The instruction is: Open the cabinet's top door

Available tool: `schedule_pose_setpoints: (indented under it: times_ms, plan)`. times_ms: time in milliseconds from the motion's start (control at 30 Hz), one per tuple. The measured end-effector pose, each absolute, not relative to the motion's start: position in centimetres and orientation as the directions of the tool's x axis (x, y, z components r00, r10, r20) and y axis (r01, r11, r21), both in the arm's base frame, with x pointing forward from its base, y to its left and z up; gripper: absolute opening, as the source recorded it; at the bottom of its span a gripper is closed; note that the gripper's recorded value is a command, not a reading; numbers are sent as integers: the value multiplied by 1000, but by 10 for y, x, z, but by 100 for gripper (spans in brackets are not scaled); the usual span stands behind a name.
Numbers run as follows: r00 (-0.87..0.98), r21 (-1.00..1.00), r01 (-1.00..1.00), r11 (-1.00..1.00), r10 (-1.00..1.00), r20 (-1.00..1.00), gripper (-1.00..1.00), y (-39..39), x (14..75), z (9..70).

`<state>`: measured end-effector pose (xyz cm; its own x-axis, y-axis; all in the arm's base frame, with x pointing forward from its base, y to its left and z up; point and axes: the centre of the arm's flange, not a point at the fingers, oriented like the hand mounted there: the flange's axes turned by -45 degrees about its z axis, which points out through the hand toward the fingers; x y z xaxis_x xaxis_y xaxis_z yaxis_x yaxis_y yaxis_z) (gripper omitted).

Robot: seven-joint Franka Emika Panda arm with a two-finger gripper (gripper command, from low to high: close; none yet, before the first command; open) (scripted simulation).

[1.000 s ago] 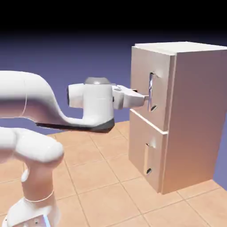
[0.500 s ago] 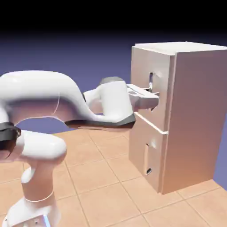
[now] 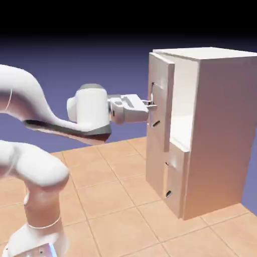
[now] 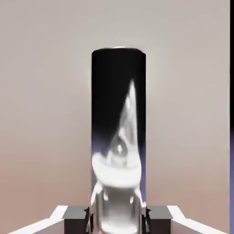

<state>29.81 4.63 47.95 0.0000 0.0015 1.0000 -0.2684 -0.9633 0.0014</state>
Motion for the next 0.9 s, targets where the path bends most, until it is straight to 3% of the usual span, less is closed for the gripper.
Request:
schedule_pose_setpoints:
  times_ms: [533, 900]
  plan:
    - [-1, 0, -530, -848, 1, 1000, -100, 112, 252, 479]
    - [0, 0, -749, -663, 0, 1000, -100, 188, 226, 480]
